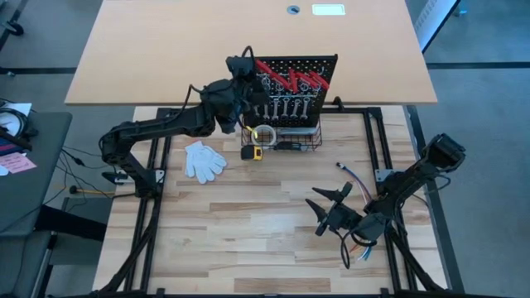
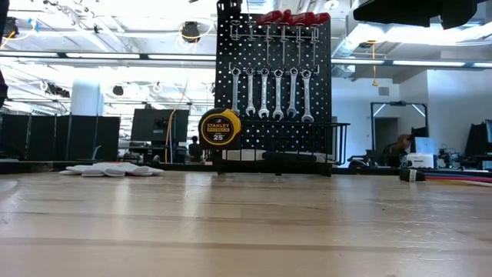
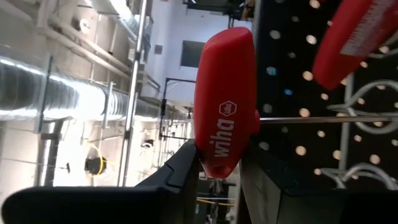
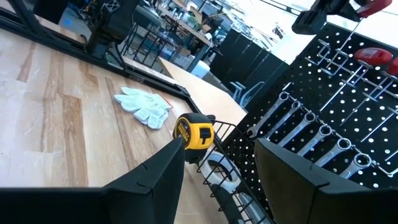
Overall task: Hang tools onto peg board
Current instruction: Hang the red allen wrench on the peg board, then return to Home Position
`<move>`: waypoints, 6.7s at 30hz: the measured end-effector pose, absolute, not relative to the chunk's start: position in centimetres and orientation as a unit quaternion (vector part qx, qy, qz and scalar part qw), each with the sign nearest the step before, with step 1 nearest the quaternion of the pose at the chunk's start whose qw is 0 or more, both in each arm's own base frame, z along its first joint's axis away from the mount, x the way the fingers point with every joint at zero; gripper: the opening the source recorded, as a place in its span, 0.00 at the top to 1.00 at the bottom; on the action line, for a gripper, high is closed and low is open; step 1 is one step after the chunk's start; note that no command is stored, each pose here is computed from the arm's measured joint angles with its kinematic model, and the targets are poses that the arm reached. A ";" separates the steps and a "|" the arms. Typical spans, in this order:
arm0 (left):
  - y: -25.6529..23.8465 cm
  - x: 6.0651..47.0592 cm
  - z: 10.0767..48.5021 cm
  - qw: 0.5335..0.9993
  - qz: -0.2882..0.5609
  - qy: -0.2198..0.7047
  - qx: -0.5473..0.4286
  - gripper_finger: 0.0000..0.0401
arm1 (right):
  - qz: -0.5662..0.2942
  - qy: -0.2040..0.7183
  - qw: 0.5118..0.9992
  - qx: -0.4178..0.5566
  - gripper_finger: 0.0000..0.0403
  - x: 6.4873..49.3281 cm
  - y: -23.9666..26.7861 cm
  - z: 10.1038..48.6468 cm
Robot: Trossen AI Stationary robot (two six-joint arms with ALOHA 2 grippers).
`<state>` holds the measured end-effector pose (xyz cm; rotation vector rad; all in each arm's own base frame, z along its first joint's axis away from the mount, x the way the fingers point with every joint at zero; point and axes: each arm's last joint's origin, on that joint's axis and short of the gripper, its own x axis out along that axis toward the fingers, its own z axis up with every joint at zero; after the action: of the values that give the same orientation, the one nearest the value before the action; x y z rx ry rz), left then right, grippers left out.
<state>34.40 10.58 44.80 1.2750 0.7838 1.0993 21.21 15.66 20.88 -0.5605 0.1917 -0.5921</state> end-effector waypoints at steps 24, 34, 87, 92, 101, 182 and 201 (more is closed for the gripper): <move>11.2 34.4 44.2 0.604 0.459 0.351 0.549 0.77 | -0.287 0.093 0.913 -0.273 0.50 21.2 15.7 20.9; 10.7 34.1 45.7 0.586 0.504 0.320 0.547 0.78 | -0.287 0.094 0.913 -0.273 0.50 21.2 15.7 20.9; 10.6 38.0 41.8 0.551 0.471 0.397 0.562 0.52 | -0.282 0.094 0.914 -0.276 0.50 21.2 15.7 20.8; 10.1 37.6 42.6 0.553 0.484 0.400 0.547 0.49 | -0.273 0.093 0.915 -0.283 0.50 20.9 16.1 20.8; 9.1 33.0 45.6 0.631 0.542 0.345 0.436 0.51 | -0.244 0.069 0.931 -0.261 0.50 19.0 17.2 22.4; 1.9 9.1 19.4 0.978 0.176 -0.089 -0.075 1.00 | 0.161 -0.111 0.978 0.079 0.99 9.3 0.6 19.0; 1.2 9.4 17.9 0.998 0.061 0.002 -0.023 1.00 | 0.116 -0.033 0.988 0.094 0.99 9.7 0.4 17.4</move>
<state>9.41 1.22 17.90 -0.0459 0.0049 0.1221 9.69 0.41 17.42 0.1880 -0.0670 0.2328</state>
